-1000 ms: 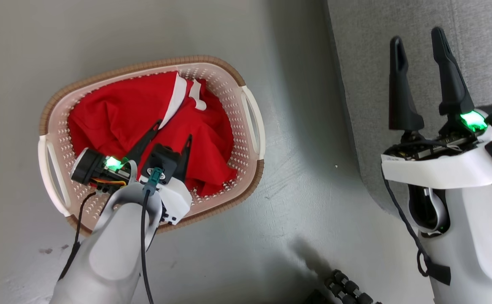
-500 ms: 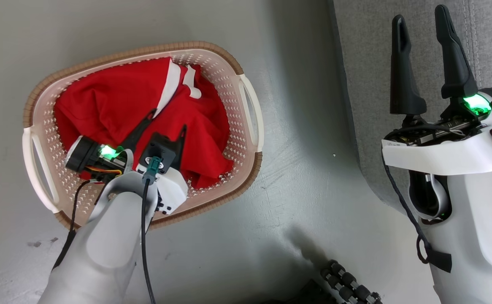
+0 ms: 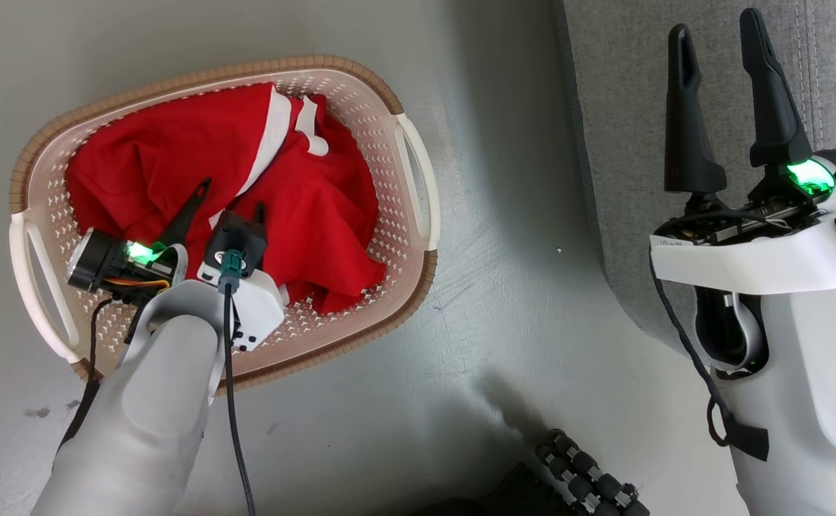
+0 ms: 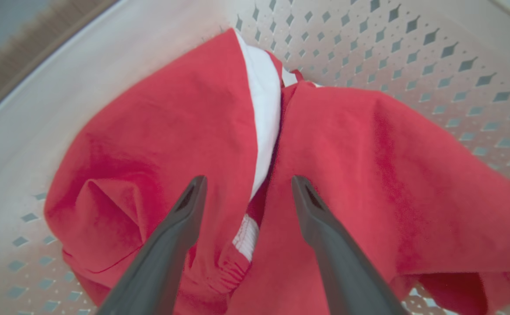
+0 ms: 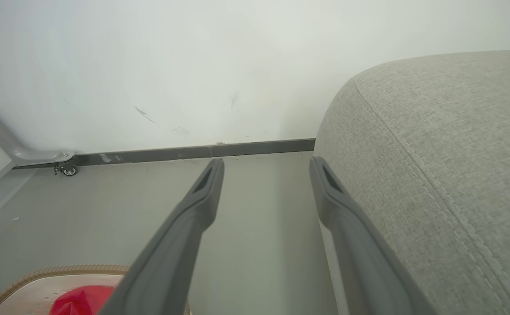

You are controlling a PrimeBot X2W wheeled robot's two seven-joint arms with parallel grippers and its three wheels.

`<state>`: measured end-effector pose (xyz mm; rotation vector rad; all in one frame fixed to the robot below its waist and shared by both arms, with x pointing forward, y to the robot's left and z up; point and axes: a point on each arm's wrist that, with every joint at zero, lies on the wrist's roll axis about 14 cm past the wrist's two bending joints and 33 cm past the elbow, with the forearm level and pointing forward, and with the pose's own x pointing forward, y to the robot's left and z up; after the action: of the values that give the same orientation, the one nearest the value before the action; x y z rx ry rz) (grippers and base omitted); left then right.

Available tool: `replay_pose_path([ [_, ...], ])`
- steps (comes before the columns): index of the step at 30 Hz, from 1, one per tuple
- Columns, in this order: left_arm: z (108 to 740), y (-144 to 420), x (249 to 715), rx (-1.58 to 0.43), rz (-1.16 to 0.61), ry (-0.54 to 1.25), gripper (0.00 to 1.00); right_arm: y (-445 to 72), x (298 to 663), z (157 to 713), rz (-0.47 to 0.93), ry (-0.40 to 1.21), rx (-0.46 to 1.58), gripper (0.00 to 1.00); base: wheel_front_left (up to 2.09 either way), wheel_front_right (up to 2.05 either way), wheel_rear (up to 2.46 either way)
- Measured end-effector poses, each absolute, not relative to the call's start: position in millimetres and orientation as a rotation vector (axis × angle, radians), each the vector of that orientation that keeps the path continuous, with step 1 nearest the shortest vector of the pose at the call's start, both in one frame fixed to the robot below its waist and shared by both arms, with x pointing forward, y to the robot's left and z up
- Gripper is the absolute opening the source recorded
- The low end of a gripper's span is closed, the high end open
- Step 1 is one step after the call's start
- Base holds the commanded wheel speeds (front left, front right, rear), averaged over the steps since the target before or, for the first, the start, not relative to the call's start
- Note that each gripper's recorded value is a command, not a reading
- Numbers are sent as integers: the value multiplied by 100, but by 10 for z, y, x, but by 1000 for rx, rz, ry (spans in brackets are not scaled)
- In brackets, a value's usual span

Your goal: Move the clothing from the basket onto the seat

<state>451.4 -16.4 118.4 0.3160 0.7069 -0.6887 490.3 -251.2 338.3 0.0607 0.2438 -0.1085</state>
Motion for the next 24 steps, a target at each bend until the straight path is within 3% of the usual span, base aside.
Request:
replay_pose_path([
  [5,1110,-115,4503,339,-672,725,97,-2530,4913,3363,-113,246,62,100,0,0,0],
  [11,1074,-67,4489,359,-656,741,48,-2539,4952,3380,-112,237,58,100,0,0,0],
  [14,1080,-63,4521,367,-646,739,40,-2551,4937,3359,-114,247,48,100,0,0,0],
  [20,1085,-55,4526,375,-637,742,12,-2567,4906,3317,-118,264,43,100,0,0,0],
  [21,1085,-54,4520,375,-638,745,12,-2570,4895,3299,-120,272,42,100,0,0,0],
  [23,1088,-46,4518,378,-637,747,0,-2574,4870,3262,-121,286,39,100,0,0,0],
  [24,1090,-40,4521,380,-636,747,0,-2573,4865,3255,-121,290,37,100,0,0,0],
])
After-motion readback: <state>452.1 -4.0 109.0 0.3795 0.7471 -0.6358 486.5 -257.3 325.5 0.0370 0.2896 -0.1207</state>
